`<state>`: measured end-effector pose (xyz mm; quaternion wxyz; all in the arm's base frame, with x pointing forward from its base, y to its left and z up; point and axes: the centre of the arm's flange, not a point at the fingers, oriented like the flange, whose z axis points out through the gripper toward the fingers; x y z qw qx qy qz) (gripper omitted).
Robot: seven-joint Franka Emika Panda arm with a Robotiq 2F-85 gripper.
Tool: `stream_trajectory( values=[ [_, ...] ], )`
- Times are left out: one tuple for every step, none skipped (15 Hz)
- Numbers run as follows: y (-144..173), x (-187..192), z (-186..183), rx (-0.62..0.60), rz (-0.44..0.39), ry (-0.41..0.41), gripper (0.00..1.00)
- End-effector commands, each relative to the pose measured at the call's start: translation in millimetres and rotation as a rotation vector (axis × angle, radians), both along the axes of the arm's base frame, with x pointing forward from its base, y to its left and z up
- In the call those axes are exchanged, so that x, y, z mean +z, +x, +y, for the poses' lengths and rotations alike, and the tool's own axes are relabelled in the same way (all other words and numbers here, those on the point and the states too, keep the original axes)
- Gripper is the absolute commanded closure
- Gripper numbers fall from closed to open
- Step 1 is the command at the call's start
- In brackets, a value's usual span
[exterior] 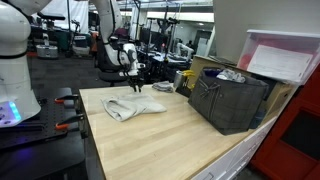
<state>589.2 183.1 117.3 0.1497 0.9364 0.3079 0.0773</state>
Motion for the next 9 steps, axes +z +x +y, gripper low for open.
stream_trajectory(
  values=[
    [-21.4, 14.5, 1.6, 0.023, 0.011, -0.012, 0.9],
    [-20.3, 14.1, -1.3, 0.026, 0.012, -0.013, 0.97],
    [-19.3, 14.5, -4.0, 0.027, 0.008, -0.011, 1.0],
    [-18.4, 15.5, -6.2, 0.027, 0.006, -0.01, 1.0],
    [-16.2, 15.3, -10.0, 0.025, 0.002, -0.012, 1.0],
    [-14.5, 15.0, -12.9, 0.022, -0.001, -0.015, 1.0],
    [-12.3, 15.3, -16.7, 0.017, -0.003, -0.018, 1.0],
    [-11.0, 15.7, -19.7, 0.013, -0.005, -0.019, 1.0],
    [-10.1, 16.8, -22.7, 0.009, -0.009, -0.021, 1.0]
  ],
)
